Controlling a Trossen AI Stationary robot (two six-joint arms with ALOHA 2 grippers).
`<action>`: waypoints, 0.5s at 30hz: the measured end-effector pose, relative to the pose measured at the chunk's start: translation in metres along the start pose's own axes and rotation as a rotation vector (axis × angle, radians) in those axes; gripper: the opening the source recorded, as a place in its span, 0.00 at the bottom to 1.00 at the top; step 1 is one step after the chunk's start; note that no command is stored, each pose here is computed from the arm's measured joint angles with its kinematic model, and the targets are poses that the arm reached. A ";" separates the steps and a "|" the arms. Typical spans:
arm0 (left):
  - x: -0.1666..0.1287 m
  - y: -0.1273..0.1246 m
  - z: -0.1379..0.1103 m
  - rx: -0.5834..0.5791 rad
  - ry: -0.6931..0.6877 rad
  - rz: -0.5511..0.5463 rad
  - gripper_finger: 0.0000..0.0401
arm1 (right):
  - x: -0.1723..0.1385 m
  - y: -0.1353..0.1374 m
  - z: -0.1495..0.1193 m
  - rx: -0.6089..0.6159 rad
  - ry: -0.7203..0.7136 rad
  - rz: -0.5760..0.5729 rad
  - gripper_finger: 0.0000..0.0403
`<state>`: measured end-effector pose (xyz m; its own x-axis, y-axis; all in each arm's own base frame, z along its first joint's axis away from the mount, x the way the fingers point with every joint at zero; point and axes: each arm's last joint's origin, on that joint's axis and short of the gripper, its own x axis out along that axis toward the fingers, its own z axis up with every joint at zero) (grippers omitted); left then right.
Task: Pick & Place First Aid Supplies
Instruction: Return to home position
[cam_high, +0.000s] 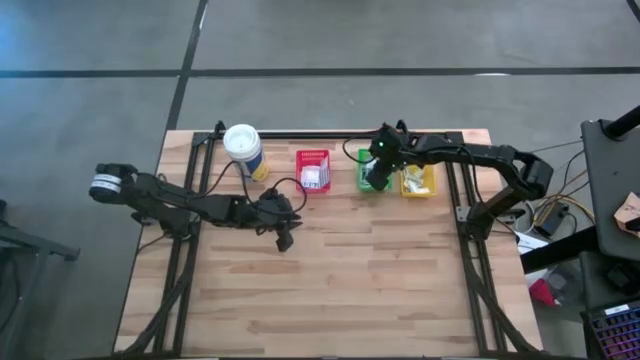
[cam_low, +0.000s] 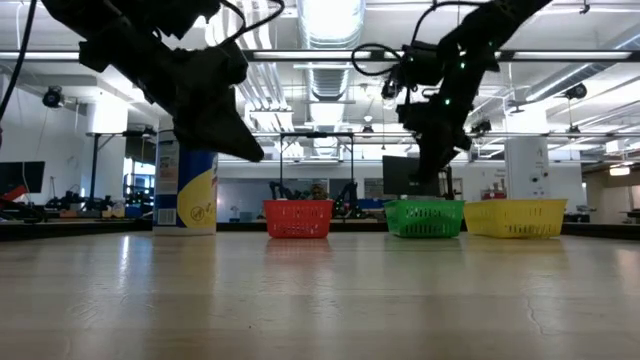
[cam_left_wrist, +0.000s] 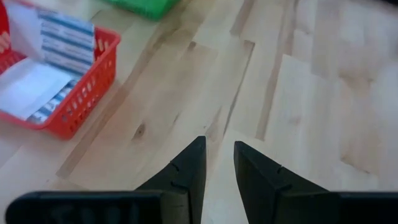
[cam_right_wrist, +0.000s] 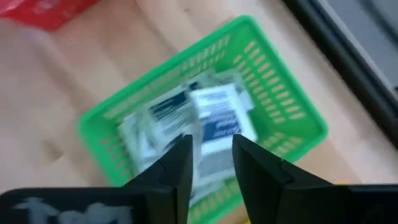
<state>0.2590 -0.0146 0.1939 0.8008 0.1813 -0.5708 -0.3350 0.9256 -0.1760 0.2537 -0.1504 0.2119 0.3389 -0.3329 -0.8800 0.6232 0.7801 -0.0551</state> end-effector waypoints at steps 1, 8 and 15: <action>-0.002 0.000 0.001 0.011 -0.005 -0.010 0.23 | -0.005 0.001 0.002 -0.002 0.020 0.012 0.28; -0.019 -0.007 0.009 0.109 -0.059 -0.094 0.23 | -0.036 0.021 -0.007 -0.150 -0.024 0.119 0.33; -0.030 -0.017 0.005 0.214 -0.129 -0.166 0.23 | -0.063 0.043 -0.048 -0.266 -0.256 0.222 0.31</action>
<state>0.2433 -0.0337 0.2177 0.8970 0.0500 -0.4392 -0.0930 0.9927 -0.0769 0.2256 -0.0708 0.2426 0.6291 -0.2365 -0.7405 0.3238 0.9458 -0.0270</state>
